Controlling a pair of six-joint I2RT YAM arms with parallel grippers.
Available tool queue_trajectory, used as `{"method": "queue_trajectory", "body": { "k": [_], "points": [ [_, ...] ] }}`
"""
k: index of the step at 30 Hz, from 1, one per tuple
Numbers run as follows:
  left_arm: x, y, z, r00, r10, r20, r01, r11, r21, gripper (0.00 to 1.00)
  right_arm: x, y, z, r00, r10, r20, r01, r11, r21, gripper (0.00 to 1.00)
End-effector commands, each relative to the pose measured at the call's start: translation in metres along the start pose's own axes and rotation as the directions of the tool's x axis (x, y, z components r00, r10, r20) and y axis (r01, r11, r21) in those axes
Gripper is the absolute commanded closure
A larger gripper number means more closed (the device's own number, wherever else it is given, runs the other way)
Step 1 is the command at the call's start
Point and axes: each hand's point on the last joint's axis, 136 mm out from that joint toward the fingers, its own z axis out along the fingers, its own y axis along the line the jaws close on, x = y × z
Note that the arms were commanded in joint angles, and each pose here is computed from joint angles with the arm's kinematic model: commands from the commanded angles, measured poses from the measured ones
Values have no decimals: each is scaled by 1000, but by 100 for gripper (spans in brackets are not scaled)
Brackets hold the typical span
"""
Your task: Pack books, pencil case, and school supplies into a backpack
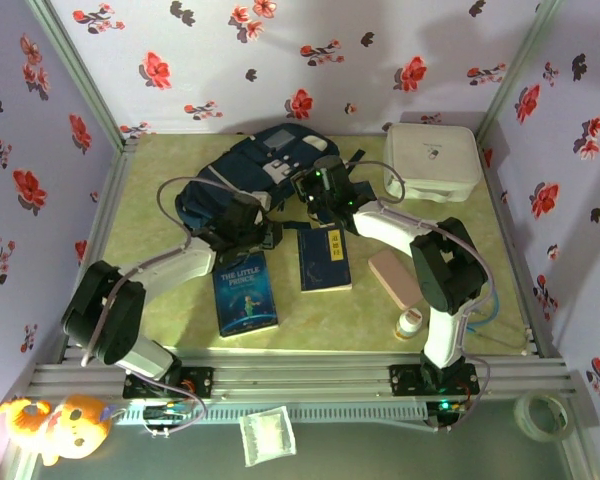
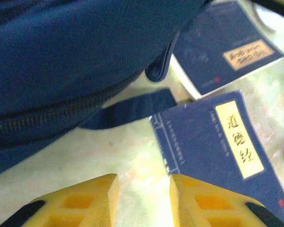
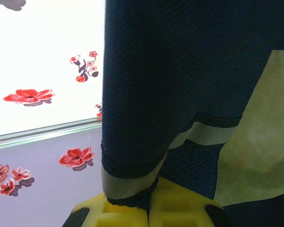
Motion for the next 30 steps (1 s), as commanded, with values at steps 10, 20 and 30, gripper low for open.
{"method": "queue_trajectory", "body": {
  "k": [10, 20, 30],
  "points": [
    [-70, -1, 7, 982, 0, 190, -18, 996, 93, 71, 17, 66, -29, 997, 21, -79, -35, 983, -183, 100],
    [-87, -11, 8, 978, 31, 205, -70, 980, 185, 68, 28, 86, -37, 989, 31, -146, -64, 972, -225, 100],
    [-104, -17, 16, 951, 151, 269, -203, 963, 179, 69, 32, 98, -45, 984, 34, -176, -78, 966, -246, 100]
  ]
}}
